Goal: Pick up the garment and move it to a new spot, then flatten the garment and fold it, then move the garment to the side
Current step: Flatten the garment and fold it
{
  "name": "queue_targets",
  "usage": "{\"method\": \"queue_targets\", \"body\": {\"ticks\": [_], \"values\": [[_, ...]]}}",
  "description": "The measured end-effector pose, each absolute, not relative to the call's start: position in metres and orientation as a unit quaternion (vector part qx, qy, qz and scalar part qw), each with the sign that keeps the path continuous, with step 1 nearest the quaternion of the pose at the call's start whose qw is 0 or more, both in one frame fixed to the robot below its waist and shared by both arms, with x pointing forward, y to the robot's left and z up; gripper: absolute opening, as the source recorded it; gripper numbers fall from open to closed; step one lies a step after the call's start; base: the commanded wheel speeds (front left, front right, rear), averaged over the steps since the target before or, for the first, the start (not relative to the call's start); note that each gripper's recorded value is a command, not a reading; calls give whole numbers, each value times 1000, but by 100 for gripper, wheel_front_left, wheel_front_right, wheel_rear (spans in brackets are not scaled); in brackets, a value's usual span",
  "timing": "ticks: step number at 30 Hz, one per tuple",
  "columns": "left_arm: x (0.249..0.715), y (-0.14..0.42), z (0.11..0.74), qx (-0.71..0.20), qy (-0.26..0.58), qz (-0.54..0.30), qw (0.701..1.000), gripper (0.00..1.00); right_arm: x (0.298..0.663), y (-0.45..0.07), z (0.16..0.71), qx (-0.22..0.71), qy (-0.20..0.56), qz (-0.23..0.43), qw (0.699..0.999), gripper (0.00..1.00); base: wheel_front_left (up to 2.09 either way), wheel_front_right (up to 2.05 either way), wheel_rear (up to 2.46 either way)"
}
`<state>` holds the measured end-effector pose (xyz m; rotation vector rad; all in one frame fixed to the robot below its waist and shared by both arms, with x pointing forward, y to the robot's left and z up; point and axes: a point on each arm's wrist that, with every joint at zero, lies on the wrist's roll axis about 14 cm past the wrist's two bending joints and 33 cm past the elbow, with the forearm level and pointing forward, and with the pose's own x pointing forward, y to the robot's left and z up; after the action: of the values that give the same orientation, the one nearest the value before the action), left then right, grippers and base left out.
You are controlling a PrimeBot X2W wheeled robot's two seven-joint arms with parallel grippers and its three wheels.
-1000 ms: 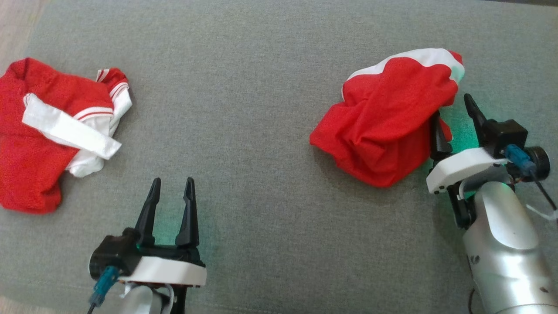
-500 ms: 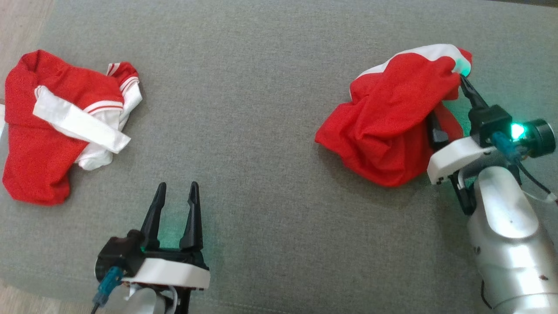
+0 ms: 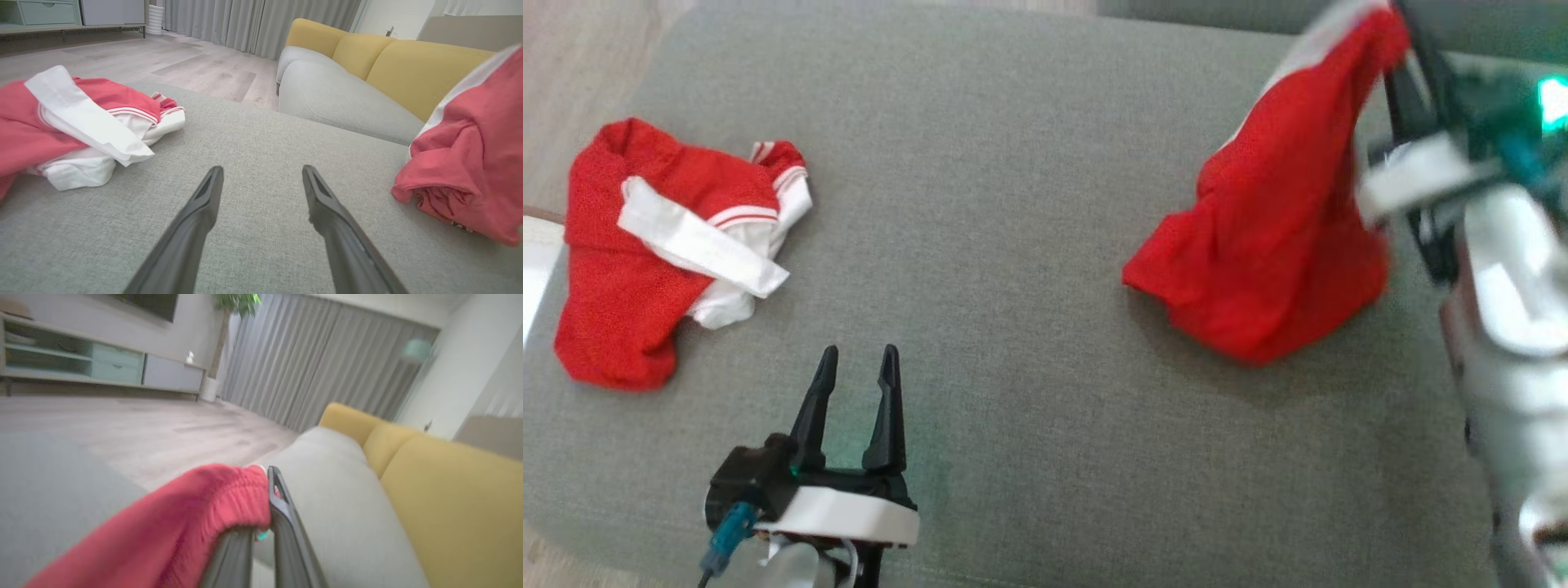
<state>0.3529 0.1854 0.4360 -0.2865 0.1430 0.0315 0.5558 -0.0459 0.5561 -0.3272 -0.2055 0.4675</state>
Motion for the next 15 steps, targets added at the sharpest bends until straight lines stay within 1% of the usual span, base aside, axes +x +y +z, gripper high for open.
{"method": "queue_targets", "body": {"ticks": [4,10,13,15], "values": [[344,184,443,-150,62,15,987,100,556,4,643,-186,-207,276,920,0,0,0,0],[324,193,445,-156,56,37,985,100,517,88,718,-193,-312,356,860,0,0,0,0],[316,198,446,-157,54,47,985,100,500,106,753,-193,-359,369,835,0,0,0,0],[313,199,444,-158,56,50,985,100,494,106,762,-190,-374,372,828,0,0,0,0]]}}
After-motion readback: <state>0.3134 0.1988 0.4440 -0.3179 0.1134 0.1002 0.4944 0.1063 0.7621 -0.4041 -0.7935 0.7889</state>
